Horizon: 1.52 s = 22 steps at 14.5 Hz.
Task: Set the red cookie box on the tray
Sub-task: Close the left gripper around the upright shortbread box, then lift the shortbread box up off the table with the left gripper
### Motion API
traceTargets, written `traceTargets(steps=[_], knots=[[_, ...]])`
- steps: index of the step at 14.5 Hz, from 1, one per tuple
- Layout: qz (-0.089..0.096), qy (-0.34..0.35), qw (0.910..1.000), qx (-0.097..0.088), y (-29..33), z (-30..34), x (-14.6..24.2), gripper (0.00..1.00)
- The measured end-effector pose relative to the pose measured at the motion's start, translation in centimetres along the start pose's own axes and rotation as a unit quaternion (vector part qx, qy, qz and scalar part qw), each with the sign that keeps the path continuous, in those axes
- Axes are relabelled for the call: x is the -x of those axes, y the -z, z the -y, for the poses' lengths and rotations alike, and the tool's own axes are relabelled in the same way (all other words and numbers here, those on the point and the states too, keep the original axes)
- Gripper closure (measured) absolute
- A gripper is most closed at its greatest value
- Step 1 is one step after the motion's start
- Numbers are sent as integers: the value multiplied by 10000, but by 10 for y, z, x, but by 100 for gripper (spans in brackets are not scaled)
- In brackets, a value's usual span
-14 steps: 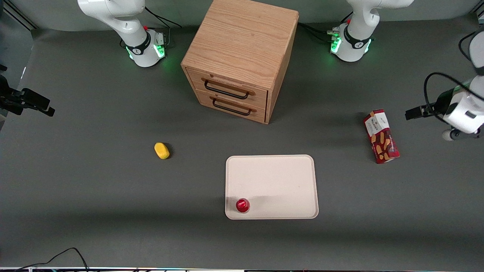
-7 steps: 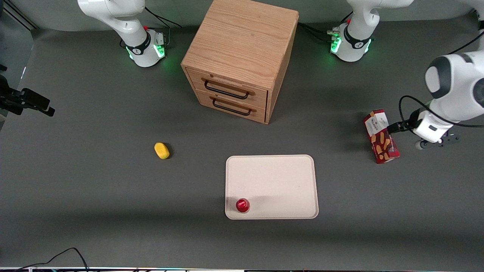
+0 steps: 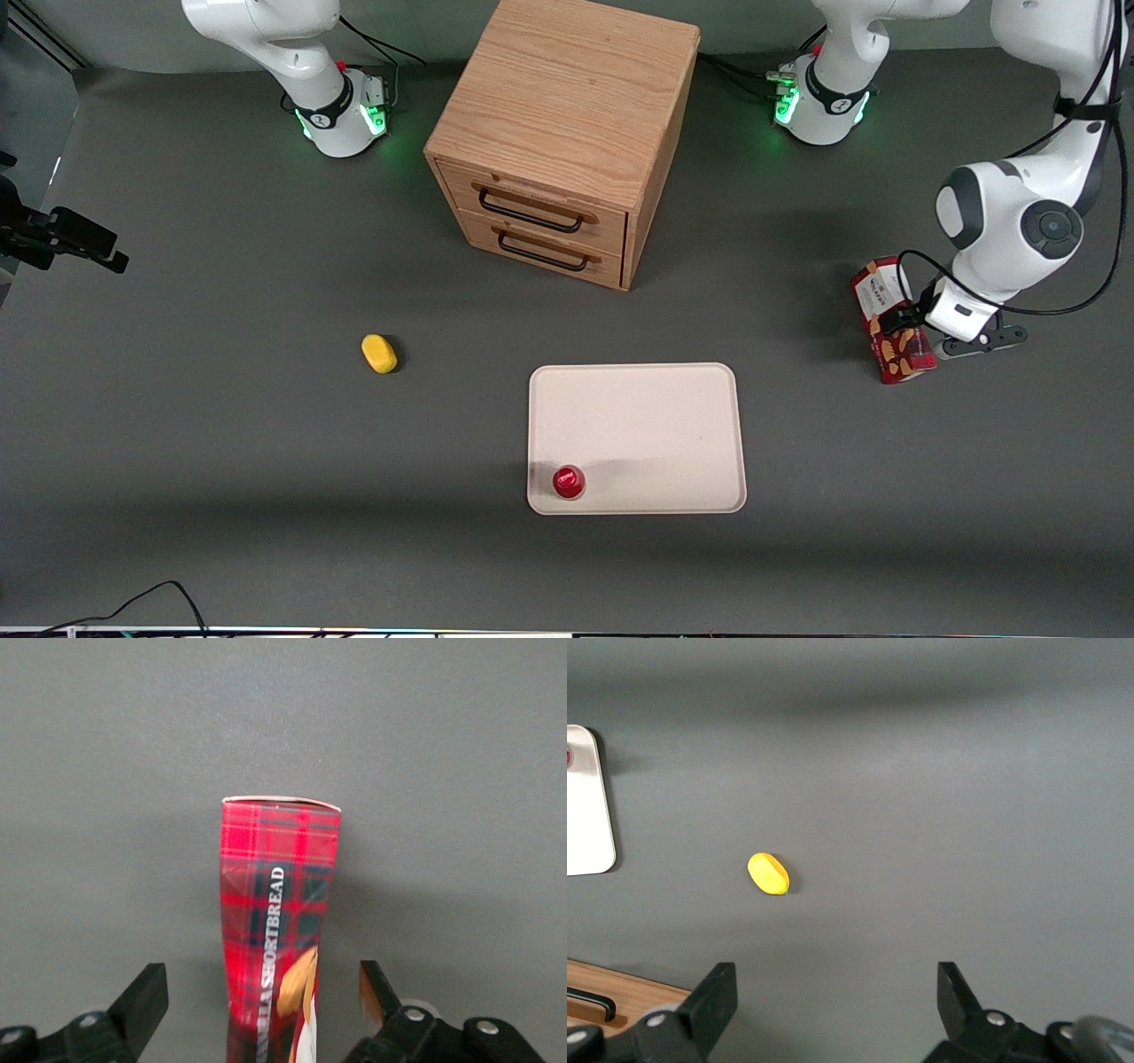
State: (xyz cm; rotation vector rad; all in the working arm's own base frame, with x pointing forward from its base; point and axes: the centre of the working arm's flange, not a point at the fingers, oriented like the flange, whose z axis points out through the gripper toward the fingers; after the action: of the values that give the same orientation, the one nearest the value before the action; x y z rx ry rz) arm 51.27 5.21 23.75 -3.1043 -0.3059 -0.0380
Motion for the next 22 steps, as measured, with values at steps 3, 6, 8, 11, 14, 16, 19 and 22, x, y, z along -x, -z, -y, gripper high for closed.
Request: traceTargets(steps=[3,6,8,11,14,16,19,22], knots=[[-31,31,10000,23,-11,1,-1,32],[-39,106,9999,78,-11,0,-1,65],[-20,194,9997,155,-10,-1,0,84],[335,200,9988,297,10,-9,4,85],[797,67,9951,579,100,-27,-2,87],[1001,-51,9926,679,193,-40,-10,87],[929,-309,9941,476,317,-51,-14,87],[834,-346,9954,328,357,-69,-18,87]])
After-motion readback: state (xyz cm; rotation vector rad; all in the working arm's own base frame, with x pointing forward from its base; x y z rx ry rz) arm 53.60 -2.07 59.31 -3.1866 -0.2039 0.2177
